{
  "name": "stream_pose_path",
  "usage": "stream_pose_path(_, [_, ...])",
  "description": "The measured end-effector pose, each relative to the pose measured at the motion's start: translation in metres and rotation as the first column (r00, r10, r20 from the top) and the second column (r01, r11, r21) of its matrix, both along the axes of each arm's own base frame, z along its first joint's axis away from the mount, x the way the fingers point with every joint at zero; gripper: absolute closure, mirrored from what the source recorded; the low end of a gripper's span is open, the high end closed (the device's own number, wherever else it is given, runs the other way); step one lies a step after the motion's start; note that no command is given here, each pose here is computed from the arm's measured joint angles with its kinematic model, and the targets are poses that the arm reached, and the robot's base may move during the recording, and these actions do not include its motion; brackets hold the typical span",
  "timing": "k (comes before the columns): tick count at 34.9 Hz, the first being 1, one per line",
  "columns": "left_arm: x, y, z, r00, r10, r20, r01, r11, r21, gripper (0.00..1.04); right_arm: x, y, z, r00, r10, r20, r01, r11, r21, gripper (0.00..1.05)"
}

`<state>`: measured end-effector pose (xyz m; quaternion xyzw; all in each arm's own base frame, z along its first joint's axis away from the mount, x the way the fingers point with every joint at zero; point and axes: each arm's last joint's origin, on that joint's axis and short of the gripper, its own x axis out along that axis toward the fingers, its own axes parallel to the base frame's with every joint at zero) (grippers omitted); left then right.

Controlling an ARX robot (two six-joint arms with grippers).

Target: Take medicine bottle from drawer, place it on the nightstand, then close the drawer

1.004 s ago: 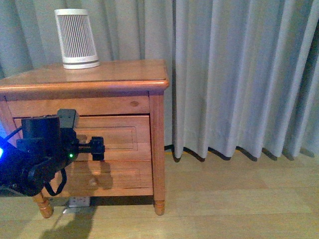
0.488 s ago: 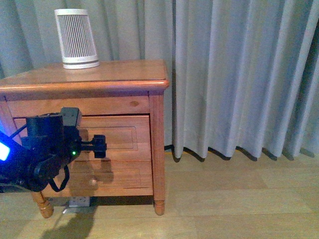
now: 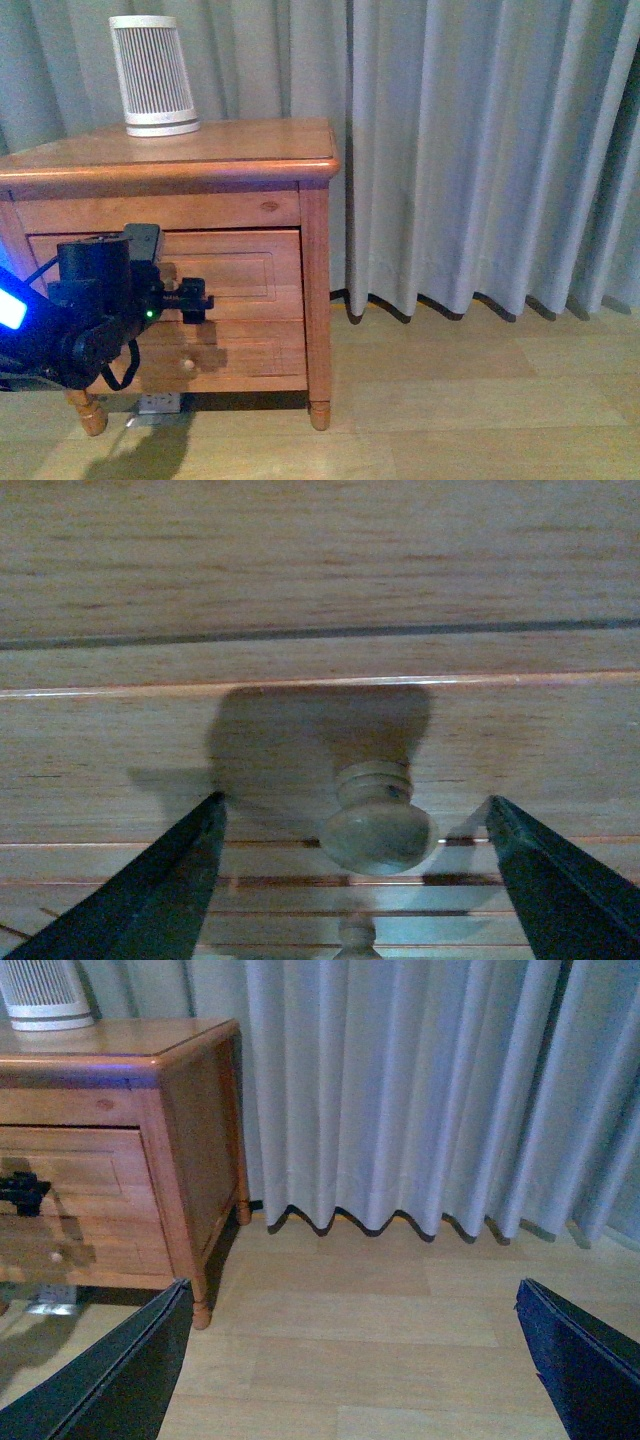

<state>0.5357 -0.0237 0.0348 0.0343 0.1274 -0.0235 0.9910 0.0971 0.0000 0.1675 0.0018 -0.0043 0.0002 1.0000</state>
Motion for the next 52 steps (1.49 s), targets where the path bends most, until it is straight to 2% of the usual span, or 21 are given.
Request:
stream_pose_path(8, [0.0, 0.001, 0.001, 1.0, -0.003, 0.007, 0.003, 1.0, 0.006, 0.72, 0.0, 0.0, 0.0, 1.0, 0.0, 0.0, 0.0, 1.0, 0.0, 0.07])
stream_pose_path(10, [0.0, 0.001, 0.001, 1.0, -0.004, 0.008, 0.004, 1.0, 0.007, 0.78, 0.0, 0.0, 0.0, 1.0, 0.0, 0.0, 0.0, 1.0, 0.0, 0.07])
stream_pose_path(21, [-0.006, 0.002, -0.002, 1.0, -0.007, 0.023, 0.006, 1.0, 0.013, 0.8, 0.0, 0.0, 0.0, 1.0, 0.0, 0.0, 0.0, 1.0, 0.0, 0.07])
stream_pose_path(45, [-0.143, 0.018, -0.007, 0.998, -0.045, -0.043, 0.047, 0.998, 0.035, 0.8, 0.0, 0.0, 0.0, 1.0, 0.0, 0.0, 0.0, 1.0, 0.0, 0.07])
stream_pose_path(52, [-0.163, 0.02, -0.007, 0.997, -0.045, -0.062, 0.048, 0.998, 0.034, 0.8, 0.0, 0.0, 0.0, 1.0, 0.0, 0.0, 0.0, 1.0, 0.0, 0.07])
